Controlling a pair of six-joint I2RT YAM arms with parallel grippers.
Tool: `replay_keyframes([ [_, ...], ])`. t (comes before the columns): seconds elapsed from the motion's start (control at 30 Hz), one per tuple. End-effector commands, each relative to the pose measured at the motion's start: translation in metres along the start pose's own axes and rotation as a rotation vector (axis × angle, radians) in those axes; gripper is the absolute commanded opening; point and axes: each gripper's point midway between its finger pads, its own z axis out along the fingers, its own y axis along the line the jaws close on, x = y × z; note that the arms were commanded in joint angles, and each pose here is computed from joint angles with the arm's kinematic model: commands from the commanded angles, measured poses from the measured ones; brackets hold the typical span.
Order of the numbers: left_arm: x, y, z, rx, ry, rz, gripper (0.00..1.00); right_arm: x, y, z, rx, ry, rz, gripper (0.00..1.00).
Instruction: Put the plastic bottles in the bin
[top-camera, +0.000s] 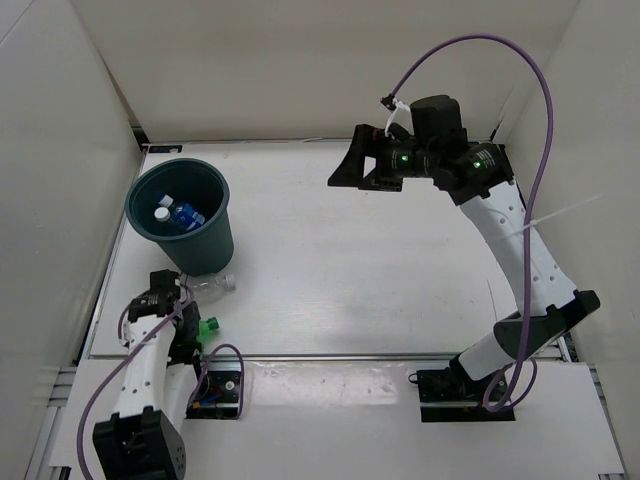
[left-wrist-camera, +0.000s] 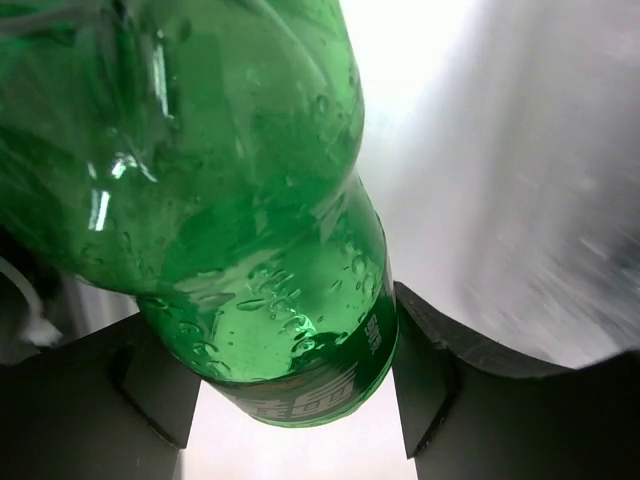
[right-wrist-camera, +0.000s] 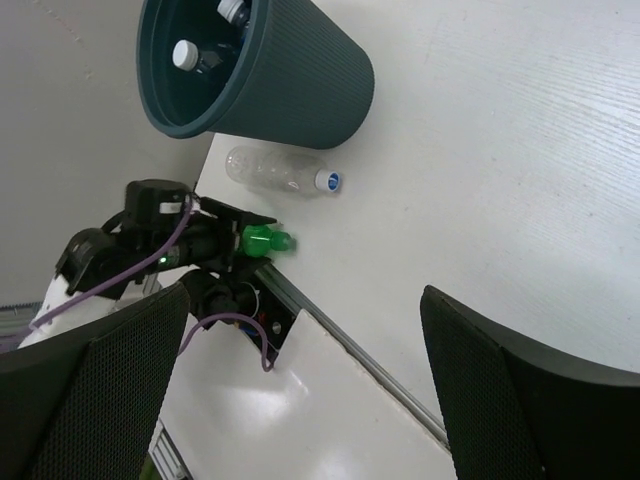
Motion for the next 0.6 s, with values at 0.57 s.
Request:
replay_keyframes([
  [0.57,-0.091,-0.170,-0.280,0.809,-0.395,0.184,0.46,-0.010,0.022,-0.025,-0.074,-0.043,0.000,1.00],
])
